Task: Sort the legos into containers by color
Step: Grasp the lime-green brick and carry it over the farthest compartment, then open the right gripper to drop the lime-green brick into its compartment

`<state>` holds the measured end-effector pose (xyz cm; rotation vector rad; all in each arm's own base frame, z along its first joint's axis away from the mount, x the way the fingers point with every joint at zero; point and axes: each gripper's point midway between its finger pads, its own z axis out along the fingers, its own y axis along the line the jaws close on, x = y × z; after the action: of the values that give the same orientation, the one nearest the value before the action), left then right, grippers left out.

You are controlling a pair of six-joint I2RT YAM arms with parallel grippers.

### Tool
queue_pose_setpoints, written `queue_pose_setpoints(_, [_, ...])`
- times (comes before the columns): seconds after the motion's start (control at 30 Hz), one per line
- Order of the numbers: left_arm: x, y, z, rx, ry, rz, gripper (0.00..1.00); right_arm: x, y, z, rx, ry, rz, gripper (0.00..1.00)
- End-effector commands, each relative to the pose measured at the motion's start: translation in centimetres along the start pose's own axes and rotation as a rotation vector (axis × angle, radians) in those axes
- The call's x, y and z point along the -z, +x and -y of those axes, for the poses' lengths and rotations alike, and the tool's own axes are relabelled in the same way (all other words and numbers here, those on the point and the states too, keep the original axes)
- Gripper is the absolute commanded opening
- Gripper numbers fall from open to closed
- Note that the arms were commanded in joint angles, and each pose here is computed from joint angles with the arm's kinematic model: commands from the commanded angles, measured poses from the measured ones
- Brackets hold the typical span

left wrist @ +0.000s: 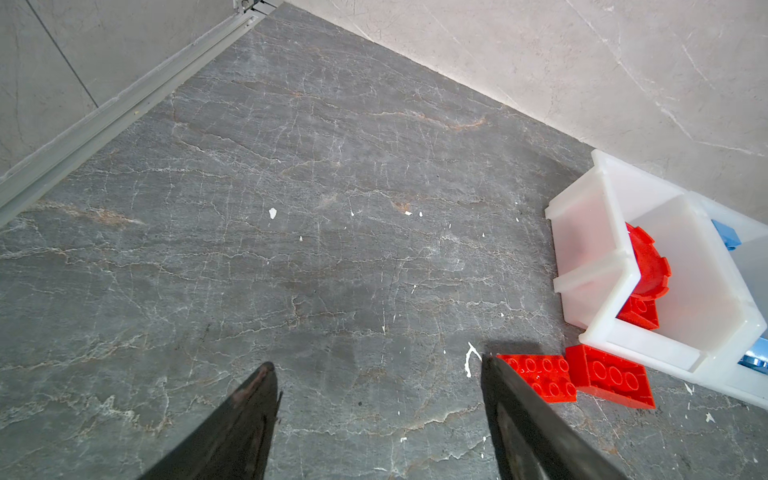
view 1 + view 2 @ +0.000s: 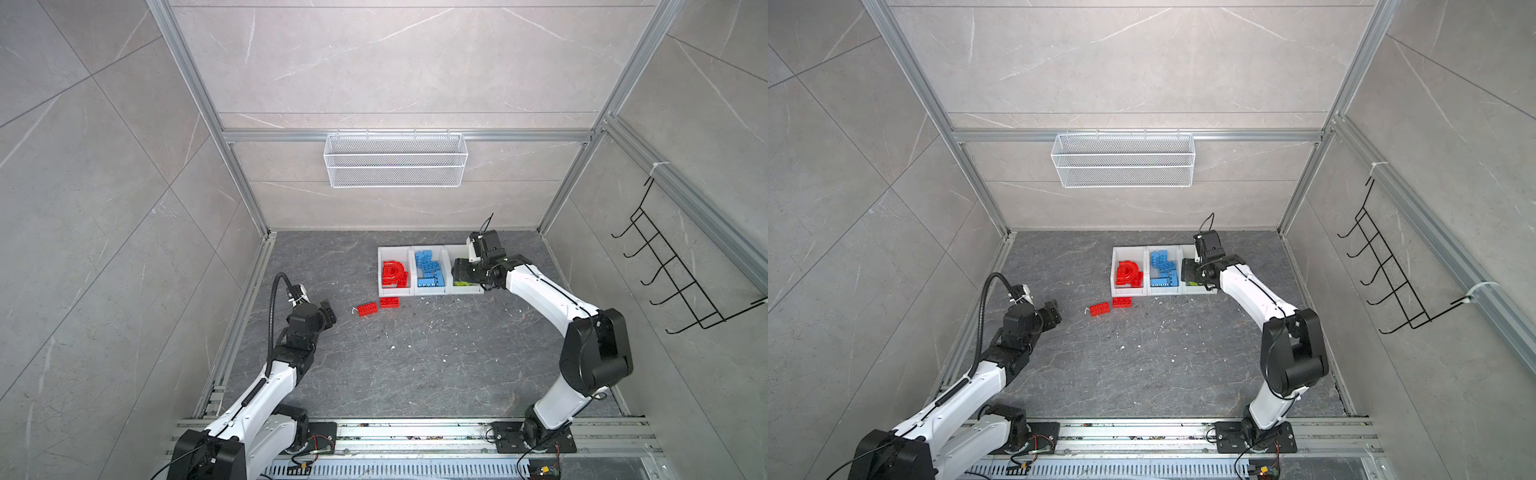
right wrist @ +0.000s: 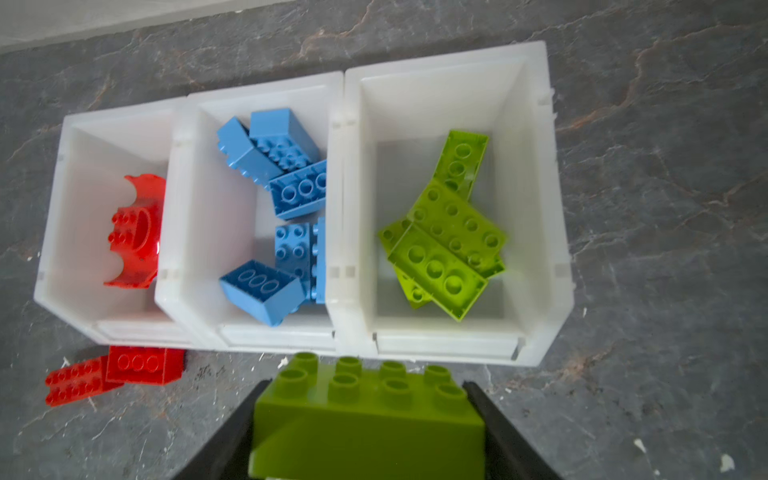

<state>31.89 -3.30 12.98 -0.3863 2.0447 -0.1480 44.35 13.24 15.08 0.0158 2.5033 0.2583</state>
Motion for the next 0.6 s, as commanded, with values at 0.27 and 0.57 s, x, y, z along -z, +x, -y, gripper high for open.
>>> queue_pose_setpoints(0.27, [0.1, -1.9, 1.5, 0.034, 0.054, 0.037, 0.79, -3.3, -3.1, 2.8, -0.028, 0.011, -0.021, 0.54])
queue_pose_setpoints(0.57, [-0.1, -1.8, 1.7, 0.035, 0.064, 0.027, 0.8, -4.2, -3.8, 2.6, -0.035, -0.034, -0.013, 0.79])
